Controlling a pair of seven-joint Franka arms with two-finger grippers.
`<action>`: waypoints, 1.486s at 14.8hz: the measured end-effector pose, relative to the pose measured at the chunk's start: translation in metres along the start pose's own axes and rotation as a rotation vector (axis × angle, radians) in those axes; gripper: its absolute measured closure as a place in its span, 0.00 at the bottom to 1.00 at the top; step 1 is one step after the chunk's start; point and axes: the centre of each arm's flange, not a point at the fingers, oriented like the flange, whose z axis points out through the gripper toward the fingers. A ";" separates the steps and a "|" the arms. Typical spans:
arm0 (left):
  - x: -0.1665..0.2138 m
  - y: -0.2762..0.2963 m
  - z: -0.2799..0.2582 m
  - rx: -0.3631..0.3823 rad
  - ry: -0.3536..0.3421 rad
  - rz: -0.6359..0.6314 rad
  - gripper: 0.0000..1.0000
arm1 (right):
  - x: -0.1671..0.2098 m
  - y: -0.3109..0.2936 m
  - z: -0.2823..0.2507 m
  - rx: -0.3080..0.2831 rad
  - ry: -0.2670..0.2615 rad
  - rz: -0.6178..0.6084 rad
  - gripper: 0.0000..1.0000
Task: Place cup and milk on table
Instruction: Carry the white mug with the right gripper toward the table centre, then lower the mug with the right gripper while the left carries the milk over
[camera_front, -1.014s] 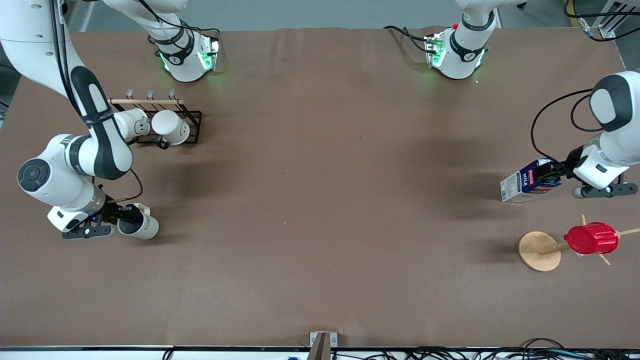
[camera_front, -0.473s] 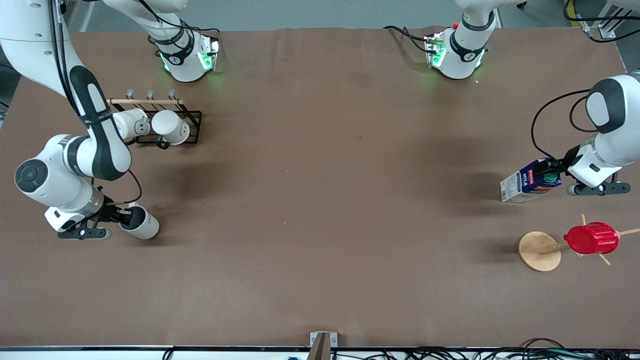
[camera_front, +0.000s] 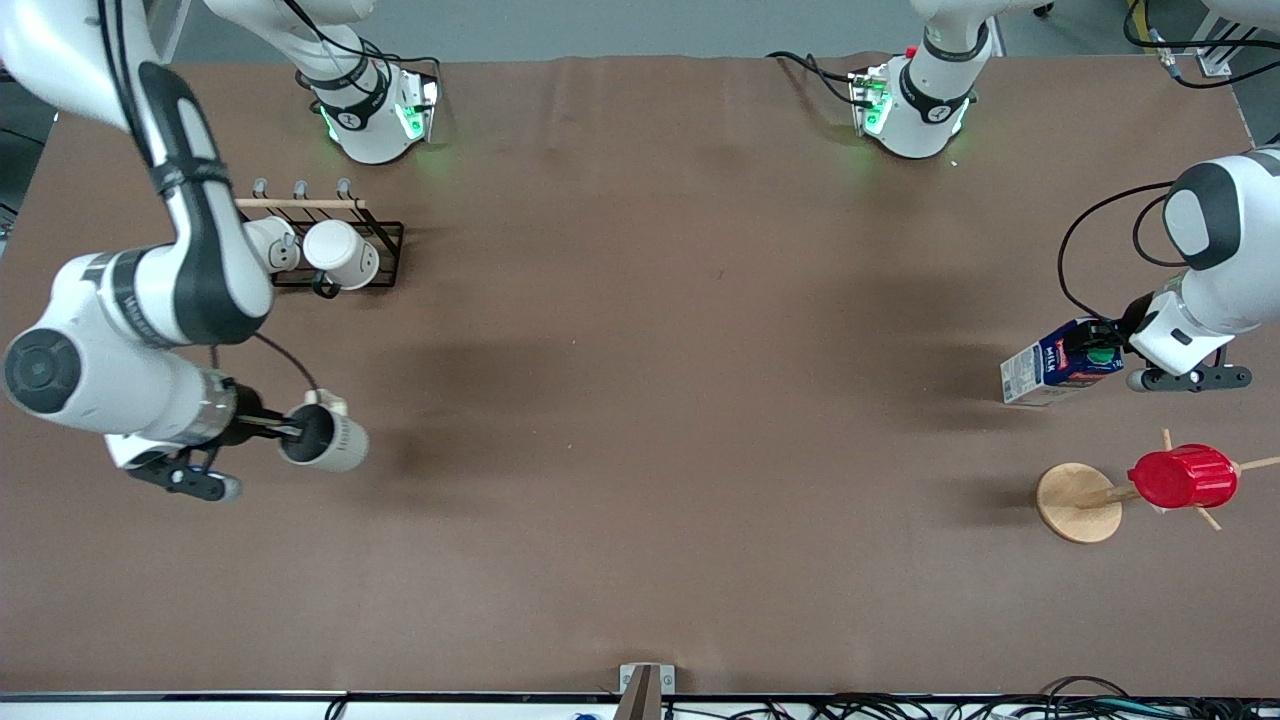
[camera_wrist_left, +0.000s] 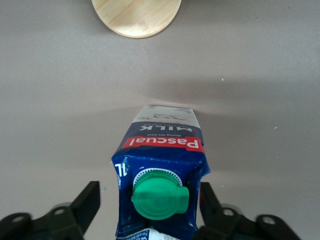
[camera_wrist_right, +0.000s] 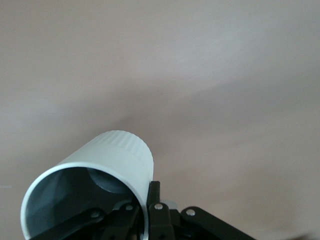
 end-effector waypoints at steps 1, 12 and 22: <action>0.000 0.000 0.000 0.000 0.000 0.001 0.26 | -0.017 -0.031 0.001 0.013 -0.008 0.053 0.96; 0.007 0.006 -0.010 0.005 0.030 0.039 0.59 | -0.212 -0.276 0.117 0.016 0.036 0.227 0.96; 0.068 0.130 -0.088 -0.030 0.107 0.149 0.59 | -0.240 -0.294 0.156 -0.025 0.058 0.193 0.96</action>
